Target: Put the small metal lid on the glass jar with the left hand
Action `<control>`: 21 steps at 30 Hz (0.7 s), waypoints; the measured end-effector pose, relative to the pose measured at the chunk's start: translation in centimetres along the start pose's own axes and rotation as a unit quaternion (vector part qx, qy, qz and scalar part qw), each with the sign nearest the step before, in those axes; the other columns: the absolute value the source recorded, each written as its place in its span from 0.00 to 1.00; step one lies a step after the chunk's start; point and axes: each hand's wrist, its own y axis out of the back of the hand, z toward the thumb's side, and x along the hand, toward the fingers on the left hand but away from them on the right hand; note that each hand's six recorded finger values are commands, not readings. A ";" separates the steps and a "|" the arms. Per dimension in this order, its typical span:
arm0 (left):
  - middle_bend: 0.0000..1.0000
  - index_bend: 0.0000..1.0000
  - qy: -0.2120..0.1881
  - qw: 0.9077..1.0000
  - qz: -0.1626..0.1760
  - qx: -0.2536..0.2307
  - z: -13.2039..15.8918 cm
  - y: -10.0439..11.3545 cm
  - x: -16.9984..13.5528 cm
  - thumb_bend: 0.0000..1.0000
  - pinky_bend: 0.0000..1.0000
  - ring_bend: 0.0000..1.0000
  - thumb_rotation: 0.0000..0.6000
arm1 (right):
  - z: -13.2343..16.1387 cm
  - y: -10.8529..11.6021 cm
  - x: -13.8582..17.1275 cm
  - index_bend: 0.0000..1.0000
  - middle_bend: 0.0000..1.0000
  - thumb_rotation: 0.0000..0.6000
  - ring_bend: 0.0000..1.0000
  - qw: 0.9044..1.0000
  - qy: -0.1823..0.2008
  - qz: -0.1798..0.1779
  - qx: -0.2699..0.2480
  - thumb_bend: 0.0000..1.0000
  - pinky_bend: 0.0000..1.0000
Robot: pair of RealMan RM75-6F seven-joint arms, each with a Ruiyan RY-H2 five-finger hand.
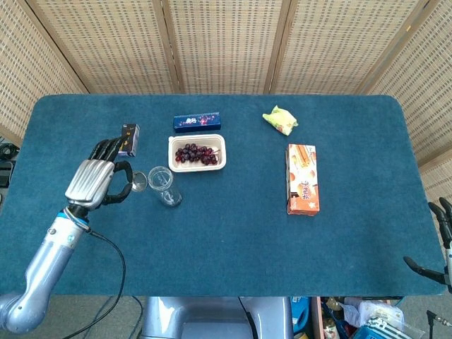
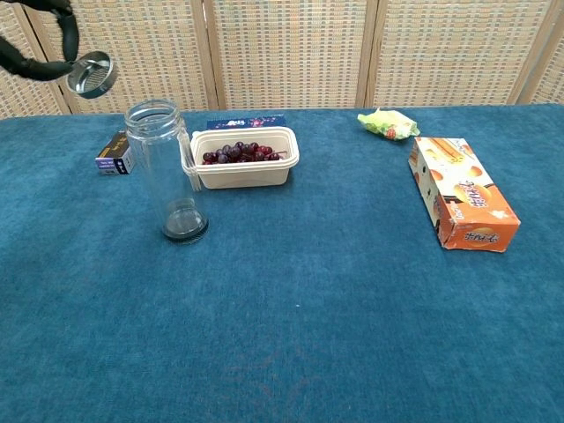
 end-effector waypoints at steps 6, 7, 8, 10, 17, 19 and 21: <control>0.00 0.61 0.010 0.999 -0.018 -0.026 1.3 0.9 2.7 0.43 0.00 0.00 1.00 | -0.2 0.0 -0.1 0.00 0.00 1.00 0.00 1.000 -0.003 0.001 -0.005 0.00 0.00; 0.00 0.61 0.014 0.999 -0.020 -0.028 1.4 0.9 3.0 0.43 0.00 0.00 1.00 | -0.3 0.1 -0.2 0.00 0.00 1.00 0.00 1.000 -0.003 0.001 -0.006 0.00 0.00; 0.00 0.61 0.017 0.999 -0.022 -0.029 1.3 0.8 3.1 0.43 0.00 0.00 1.00 | -0.3 0.2 -0.1 0.00 0.00 1.00 0.00 1.000 -0.003 0.000 -0.007 0.00 0.00; 0.00 0.60 0.024 0.999 -0.028 -0.031 1.3 0.5 3.5 0.43 0.00 0.00 1.00 | -0.3 0.3 -0.1 0.00 0.00 1.00 0.00 1.000 -0.002 -0.001 -0.009 0.00 0.00; 0.00 0.61 0.042 0.997 -0.049 -0.041 0.9 -0.9 4.4 0.43 0.00 0.00 1.00 | -0.4 0.3 -0.2 0.00 0.00 1.00 0.00 1.000 -0.004 -0.001 -0.010 0.00 0.00; 0.00 0.61 0.045 0.997 -0.054 -0.039 0.8 -1.2 4.5 0.43 0.00 0.00 1.00 | -0.5 0.3 -0.2 0.00 0.00 1.00 0.00 1.000 -0.005 -0.001 -0.009 0.00 0.00; 0.00 0.60 0.047 0.996 -0.061 -0.045 0.8 -1.5 4.6 0.43 0.00 0.00 1.00 | -0.6 0.4 -0.3 0.00 0.00 1.00 0.00 1.000 -0.007 -0.003 -0.010 0.00 0.00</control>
